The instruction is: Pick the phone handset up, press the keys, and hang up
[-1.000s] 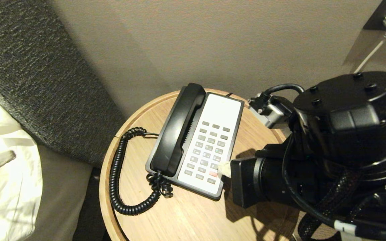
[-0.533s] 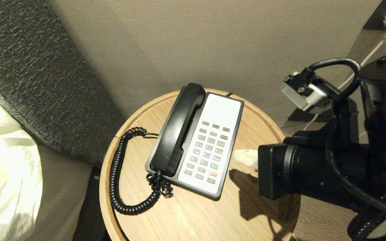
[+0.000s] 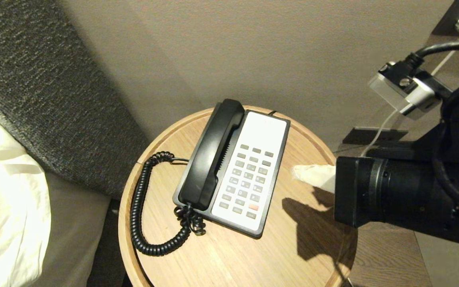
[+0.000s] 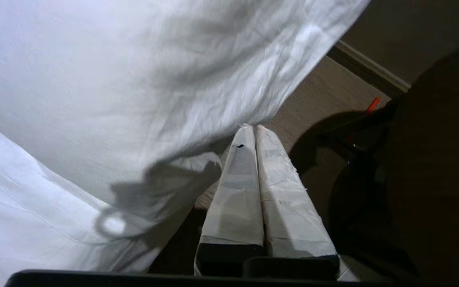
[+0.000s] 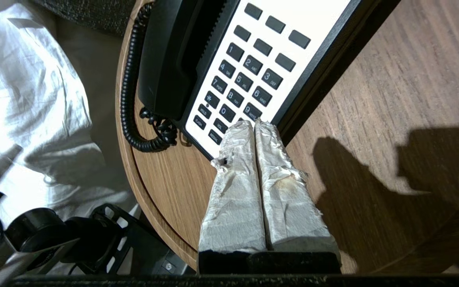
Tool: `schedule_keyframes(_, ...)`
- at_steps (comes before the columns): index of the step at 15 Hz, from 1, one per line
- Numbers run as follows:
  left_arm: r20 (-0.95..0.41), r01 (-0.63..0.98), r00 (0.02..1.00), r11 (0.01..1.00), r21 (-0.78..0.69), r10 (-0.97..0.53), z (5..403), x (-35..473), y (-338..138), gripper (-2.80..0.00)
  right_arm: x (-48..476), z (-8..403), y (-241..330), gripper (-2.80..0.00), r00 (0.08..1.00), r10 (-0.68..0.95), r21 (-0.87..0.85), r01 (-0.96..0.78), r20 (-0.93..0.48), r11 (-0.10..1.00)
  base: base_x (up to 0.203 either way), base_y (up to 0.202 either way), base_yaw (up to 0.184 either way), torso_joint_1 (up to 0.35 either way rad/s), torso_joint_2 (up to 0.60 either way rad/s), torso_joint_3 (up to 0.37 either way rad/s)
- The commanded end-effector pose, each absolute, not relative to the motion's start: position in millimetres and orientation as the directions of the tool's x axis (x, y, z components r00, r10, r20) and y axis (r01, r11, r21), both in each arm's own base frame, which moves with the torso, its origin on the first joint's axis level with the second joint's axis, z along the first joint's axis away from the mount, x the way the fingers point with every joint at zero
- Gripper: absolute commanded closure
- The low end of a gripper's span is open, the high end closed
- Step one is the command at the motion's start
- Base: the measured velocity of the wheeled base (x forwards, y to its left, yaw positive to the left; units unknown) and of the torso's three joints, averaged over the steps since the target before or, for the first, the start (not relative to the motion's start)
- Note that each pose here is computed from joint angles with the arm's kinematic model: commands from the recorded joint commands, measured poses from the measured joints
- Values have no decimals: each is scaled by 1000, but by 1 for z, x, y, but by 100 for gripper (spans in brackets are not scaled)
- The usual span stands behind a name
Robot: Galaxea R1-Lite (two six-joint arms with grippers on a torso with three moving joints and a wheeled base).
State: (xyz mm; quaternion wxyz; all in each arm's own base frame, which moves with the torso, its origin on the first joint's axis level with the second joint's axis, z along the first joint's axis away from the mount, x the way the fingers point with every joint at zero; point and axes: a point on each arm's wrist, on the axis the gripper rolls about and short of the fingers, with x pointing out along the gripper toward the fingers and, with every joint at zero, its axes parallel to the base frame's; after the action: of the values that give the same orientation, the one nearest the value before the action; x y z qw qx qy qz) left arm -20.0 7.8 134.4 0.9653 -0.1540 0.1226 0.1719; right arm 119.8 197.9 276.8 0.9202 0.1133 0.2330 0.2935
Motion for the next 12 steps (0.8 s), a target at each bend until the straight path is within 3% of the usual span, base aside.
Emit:
schedule_keyframes(1, -221, -279, 947, 939, -200, 234, 109, -33, 6, 0, 117, 281, 192, 0, 723, 598, 355, -489, -347, 797, 0, 0, 0, 0, 0, 0)
schedule_keyframes(6, -58, -5, 998, 1000, 0, 5, 80, -28, 1, 0, 112, 289, 185, 0, 728, 607, 368, -496, -317, 787, 0, 0, 0, 0, 0, 0)
schedule_keyframes(9, -33, 34, 999, 995, 94, -31, 73, -23, 0, 0, 112, 288, 185, 0, 729, 609, 370, -497, -312, 785, 0, 0, 0, 0, 0, 0)
schedule_keyframes(12, -12, 30, 999, 998, 62, -29, 74, -23, 0, 0, 111, 289, 183, 0, 730, 609, 371, -496, -311, 785, 0, 0, 0, 0, 0, 0)
